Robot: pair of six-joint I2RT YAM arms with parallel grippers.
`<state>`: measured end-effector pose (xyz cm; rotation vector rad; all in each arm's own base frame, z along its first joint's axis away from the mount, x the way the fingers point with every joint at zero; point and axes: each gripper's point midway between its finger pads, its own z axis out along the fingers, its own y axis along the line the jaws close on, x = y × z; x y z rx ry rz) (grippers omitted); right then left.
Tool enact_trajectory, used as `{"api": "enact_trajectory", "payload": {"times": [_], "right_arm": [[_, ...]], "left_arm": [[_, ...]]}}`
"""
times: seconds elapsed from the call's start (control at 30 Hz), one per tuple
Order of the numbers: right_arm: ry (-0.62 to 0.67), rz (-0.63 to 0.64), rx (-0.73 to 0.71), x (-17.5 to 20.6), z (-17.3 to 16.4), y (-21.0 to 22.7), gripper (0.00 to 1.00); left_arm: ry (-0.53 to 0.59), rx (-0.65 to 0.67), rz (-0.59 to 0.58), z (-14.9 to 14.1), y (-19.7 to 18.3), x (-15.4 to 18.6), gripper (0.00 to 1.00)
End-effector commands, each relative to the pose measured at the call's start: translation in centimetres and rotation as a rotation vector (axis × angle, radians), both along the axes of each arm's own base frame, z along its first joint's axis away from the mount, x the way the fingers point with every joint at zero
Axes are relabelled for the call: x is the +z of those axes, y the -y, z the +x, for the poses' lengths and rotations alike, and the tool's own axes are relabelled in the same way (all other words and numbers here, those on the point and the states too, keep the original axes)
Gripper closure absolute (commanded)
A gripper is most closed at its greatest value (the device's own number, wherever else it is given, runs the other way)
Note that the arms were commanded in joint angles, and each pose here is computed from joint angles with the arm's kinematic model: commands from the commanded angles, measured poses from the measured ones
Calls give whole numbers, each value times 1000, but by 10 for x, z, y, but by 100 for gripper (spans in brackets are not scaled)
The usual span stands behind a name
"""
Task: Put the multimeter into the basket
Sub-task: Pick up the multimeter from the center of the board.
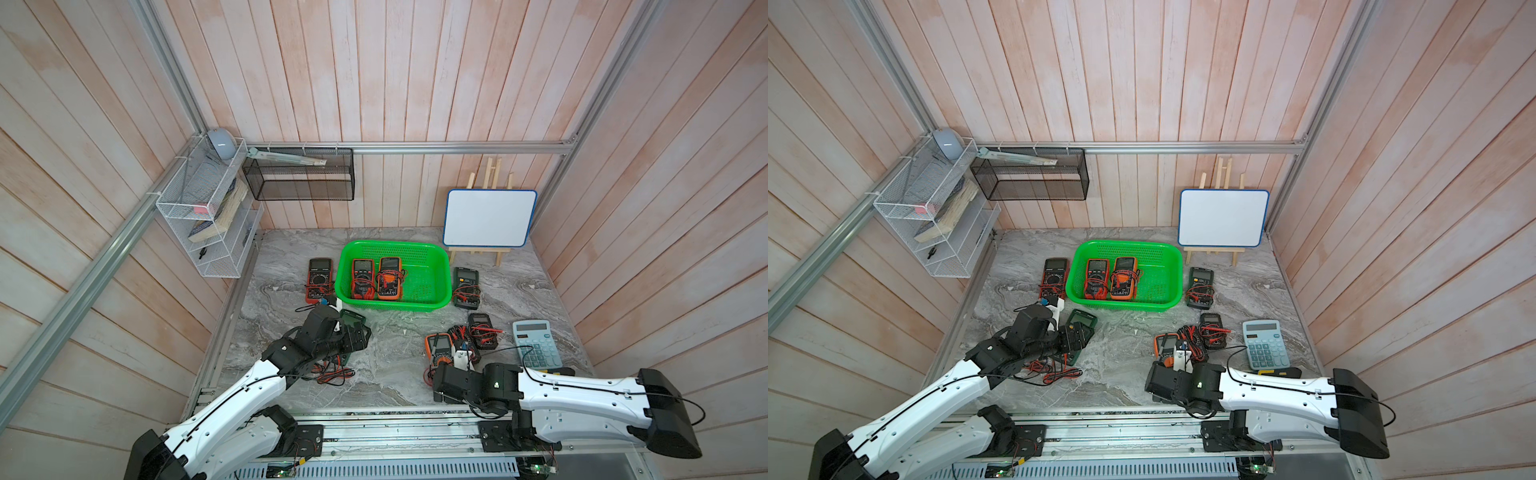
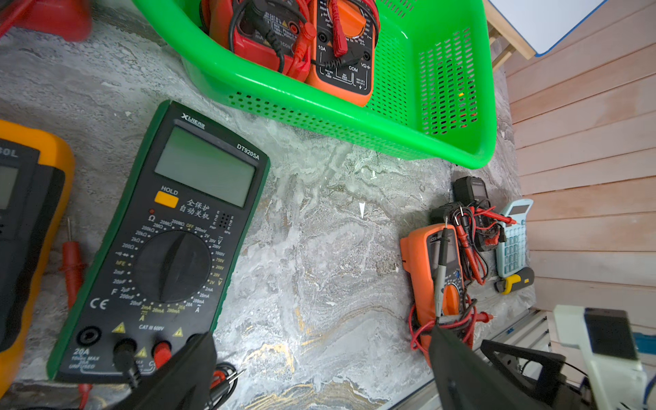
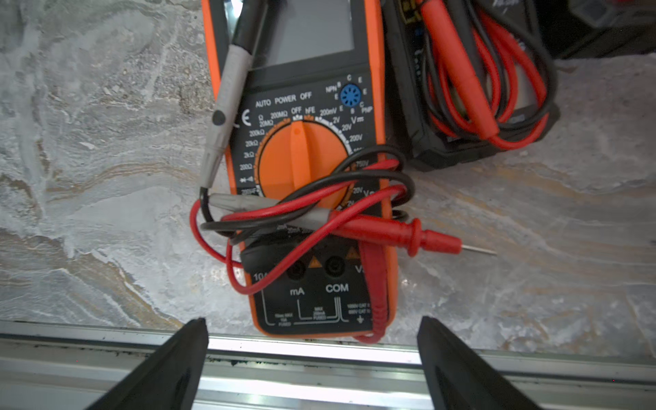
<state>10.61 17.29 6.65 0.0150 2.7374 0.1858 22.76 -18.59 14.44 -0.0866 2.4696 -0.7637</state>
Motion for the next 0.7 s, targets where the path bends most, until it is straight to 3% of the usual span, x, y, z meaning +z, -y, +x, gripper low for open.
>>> {"api": "enact_trajectory", "payload": {"times": [0.0, 0.27, 0.67], "right_arm": [[51, -49, 4, 2, 6, 12, 2], [61, 29, 18, -1, 10, 5, 2], [55, 45, 60, -7, 27, -8, 2]], "left_arm": [[26, -2, -27, 5, 7, 13, 0], [23, 12, -17, 7, 6, 11, 0], [19, 22, -9, 9, 5, 7, 0]]}}
